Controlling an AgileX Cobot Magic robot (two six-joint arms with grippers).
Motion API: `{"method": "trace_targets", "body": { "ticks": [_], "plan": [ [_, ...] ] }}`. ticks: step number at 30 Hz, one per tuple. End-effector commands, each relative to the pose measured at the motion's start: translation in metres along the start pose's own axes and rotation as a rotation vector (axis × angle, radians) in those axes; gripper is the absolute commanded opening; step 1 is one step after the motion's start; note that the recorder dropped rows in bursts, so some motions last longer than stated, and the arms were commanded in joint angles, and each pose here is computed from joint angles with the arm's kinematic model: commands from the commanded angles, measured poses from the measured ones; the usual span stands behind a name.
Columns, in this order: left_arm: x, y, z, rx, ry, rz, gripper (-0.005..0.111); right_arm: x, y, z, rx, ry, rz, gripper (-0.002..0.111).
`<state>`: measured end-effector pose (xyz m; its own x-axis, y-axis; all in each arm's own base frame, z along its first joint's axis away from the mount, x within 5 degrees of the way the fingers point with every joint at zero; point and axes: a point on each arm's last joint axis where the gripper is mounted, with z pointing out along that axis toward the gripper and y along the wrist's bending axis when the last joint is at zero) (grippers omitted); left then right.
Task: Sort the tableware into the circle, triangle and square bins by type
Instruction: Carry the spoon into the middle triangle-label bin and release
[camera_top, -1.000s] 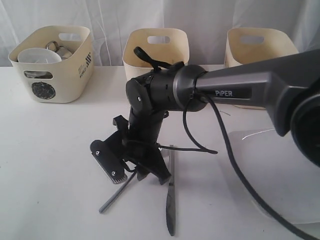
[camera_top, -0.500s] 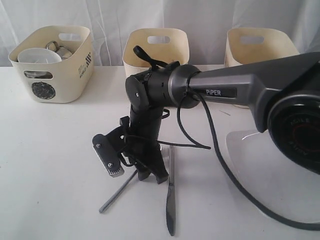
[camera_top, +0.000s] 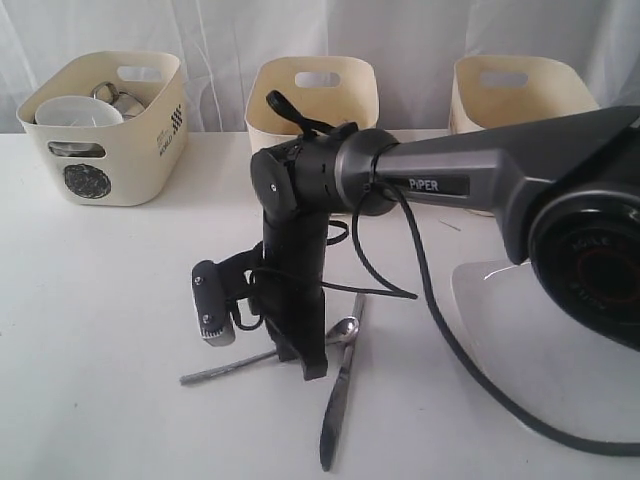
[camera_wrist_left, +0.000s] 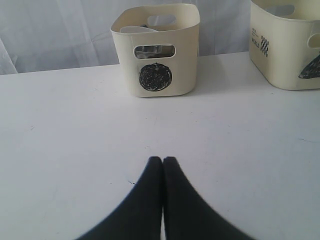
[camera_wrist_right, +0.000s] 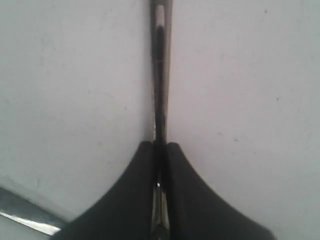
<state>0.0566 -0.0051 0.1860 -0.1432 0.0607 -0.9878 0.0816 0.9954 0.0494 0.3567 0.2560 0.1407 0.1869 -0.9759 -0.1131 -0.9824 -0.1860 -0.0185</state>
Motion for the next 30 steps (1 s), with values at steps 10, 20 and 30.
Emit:
{"method": "trace_targets", "body": {
  "ticks": [10,20,30],
  "plan": [
    [0.001,-0.001,0.000,0.008,-0.004,-0.011,0.000,0.035,0.008,-0.121,0.465,-0.490,0.832,0.000],
    [0.001,-0.001,0.000,0.008,-0.004,-0.011,0.000,0.105,-0.007,-0.145,0.776,-0.942,1.378,0.000],
    [0.001,-0.001,0.000,0.008,-0.004,-0.011,0.000,0.125,-0.060,-0.157,0.879,-1.131,1.481,0.000]
  ]
}}
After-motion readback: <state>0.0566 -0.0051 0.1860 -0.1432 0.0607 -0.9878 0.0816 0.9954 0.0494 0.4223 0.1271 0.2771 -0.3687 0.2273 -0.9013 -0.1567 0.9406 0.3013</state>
